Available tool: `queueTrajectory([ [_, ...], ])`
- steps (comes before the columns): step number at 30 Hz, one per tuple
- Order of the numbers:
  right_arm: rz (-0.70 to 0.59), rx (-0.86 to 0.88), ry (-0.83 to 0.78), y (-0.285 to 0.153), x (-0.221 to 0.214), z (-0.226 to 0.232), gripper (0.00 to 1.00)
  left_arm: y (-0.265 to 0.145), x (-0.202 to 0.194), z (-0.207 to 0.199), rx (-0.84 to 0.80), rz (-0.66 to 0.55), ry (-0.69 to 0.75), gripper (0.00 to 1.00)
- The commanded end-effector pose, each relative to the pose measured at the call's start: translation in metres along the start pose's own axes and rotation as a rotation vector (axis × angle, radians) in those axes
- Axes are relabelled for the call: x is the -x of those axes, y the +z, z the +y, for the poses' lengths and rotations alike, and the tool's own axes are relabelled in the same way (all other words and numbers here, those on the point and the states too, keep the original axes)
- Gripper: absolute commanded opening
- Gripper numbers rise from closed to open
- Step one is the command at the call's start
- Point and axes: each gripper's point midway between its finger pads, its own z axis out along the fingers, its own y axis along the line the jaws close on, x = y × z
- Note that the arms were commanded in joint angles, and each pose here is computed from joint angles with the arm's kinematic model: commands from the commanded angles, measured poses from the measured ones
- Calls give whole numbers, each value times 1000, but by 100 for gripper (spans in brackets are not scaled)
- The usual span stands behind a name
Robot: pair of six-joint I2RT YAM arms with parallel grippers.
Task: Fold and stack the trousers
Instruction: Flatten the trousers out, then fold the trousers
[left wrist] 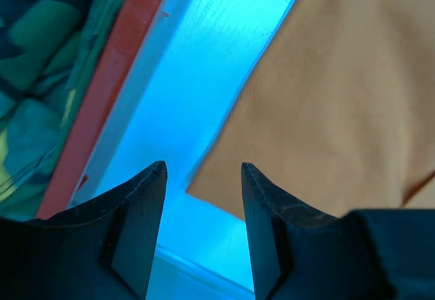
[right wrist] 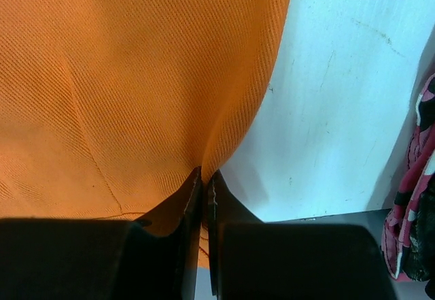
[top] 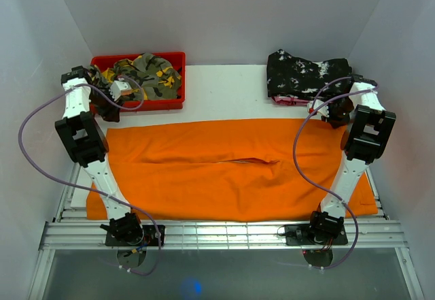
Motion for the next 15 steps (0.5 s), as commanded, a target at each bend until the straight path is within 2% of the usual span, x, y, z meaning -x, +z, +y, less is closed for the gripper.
queueTrajectory([
  [1, 20, -73, -53, -15, 0, -21, 8, 14, -8, -3, -70, 2, 23, 59],
  [7, 17, -74, -53, -15, 1, -19, 8, 46, -34, 9, -70, 62, 30, 60],
  [15, 38, -71, -60, -17, -3, -19, 8, 49, -83, 5, -101, 202, 51, 60],
])
